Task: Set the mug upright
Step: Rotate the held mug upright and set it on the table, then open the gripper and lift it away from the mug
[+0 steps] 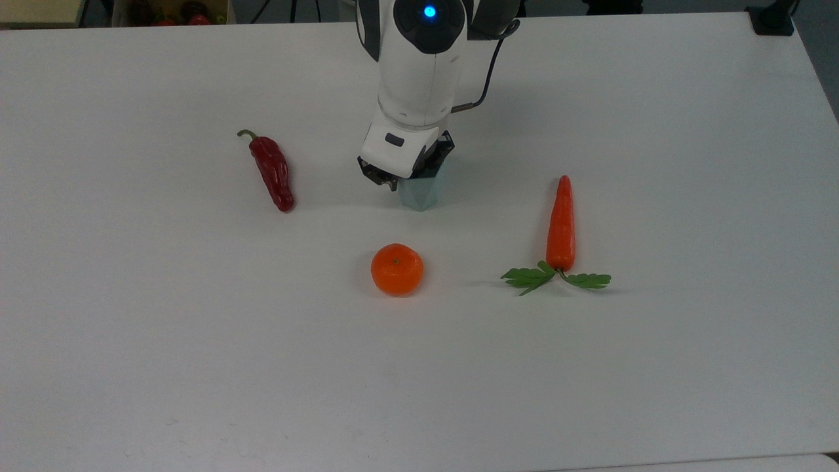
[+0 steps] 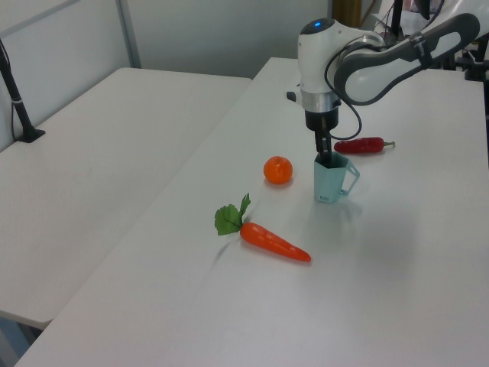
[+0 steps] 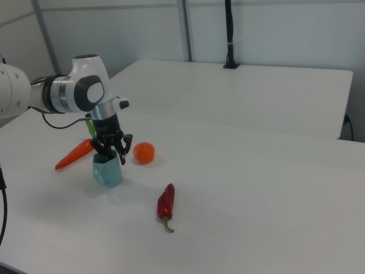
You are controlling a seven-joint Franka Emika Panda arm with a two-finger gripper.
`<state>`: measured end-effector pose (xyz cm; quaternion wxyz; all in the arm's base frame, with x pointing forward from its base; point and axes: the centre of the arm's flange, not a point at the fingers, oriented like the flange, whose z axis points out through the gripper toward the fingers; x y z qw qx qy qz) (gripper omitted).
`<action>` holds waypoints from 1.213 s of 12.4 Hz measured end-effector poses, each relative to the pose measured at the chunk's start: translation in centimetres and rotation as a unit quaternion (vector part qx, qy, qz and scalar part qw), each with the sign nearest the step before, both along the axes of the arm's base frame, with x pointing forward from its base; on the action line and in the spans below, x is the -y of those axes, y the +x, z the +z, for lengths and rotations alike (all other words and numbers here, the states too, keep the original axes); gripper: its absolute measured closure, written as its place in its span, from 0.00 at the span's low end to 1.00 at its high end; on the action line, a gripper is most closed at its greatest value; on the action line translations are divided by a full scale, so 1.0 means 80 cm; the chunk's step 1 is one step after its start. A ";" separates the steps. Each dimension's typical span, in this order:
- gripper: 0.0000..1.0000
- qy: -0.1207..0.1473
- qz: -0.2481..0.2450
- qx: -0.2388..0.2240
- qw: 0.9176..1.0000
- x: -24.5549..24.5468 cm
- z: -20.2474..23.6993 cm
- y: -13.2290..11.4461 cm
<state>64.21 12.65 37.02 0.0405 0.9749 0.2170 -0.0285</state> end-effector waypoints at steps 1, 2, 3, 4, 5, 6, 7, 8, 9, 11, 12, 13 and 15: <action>0.56 0.004 -0.002 0.001 1.000 0.004 0.003 0.001; 0.45 0.005 -0.003 0.003 1.000 0.005 0.006 0.001; 0.35 0.005 -0.003 0.005 1.000 0.005 0.011 0.001; 0.19 0.004 -0.004 0.008 1.000 0.006 0.022 -0.001; 0.06 0.003 -0.008 0.008 1.000 0.011 0.039 -0.004; 0.00 0.002 -0.018 0.013 1.000 0.020 0.064 -0.007; 0.00 0.002 -0.045 0.025 0.999 0.033 0.094 -0.011; 0.00 0.002 -0.071 0.037 0.997 0.043 0.116 -0.014; 0.00 0.003 -0.103 0.050 0.993 0.056 0.139 -0.018; 0.00 0.001 -0.155 0.062 0.986 0.088 0.187 -0.035; 0.00 -0.001 -0.169 0.062 0.984 0.100 0.203 -0.044; 0.00 -0.004 -0.184 0.061 0.981 0.117 0.226 -0.058; 0.00 -0.003 -0.203 0.065 0.977 0.129 0.249 -0.071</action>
